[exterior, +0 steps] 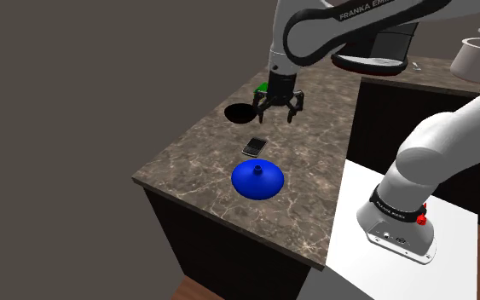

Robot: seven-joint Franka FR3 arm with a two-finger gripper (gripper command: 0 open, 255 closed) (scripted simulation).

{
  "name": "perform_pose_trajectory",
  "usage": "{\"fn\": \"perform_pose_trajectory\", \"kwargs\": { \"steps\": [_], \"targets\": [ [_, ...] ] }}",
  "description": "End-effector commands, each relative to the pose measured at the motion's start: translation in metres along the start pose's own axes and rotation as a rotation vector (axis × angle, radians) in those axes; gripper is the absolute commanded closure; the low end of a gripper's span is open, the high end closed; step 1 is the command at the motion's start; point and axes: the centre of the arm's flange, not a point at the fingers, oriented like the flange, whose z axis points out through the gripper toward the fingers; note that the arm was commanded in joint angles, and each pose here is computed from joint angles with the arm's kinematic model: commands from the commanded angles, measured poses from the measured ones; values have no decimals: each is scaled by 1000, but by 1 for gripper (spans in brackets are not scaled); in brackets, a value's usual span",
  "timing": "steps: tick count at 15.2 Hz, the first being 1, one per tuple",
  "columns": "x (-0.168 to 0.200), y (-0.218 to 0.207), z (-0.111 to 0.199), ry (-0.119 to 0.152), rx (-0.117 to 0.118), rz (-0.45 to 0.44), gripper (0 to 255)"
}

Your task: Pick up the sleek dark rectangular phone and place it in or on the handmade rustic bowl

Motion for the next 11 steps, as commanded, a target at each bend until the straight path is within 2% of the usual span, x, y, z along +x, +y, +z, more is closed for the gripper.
{"fn": "perform_pose_trajectory", "kwargs": {
  "steps": [1, 6, 7, 11],
  "targets": [
    [7, -13, 21, 7, 1, 112, 0],
    [28, -44, 75, 21, -2, 373, 0],
    [30, -46, 81, 22, -2, 400, 0],
    [31, -46, 102, 22, -2, 400, 0]
  ]
}}
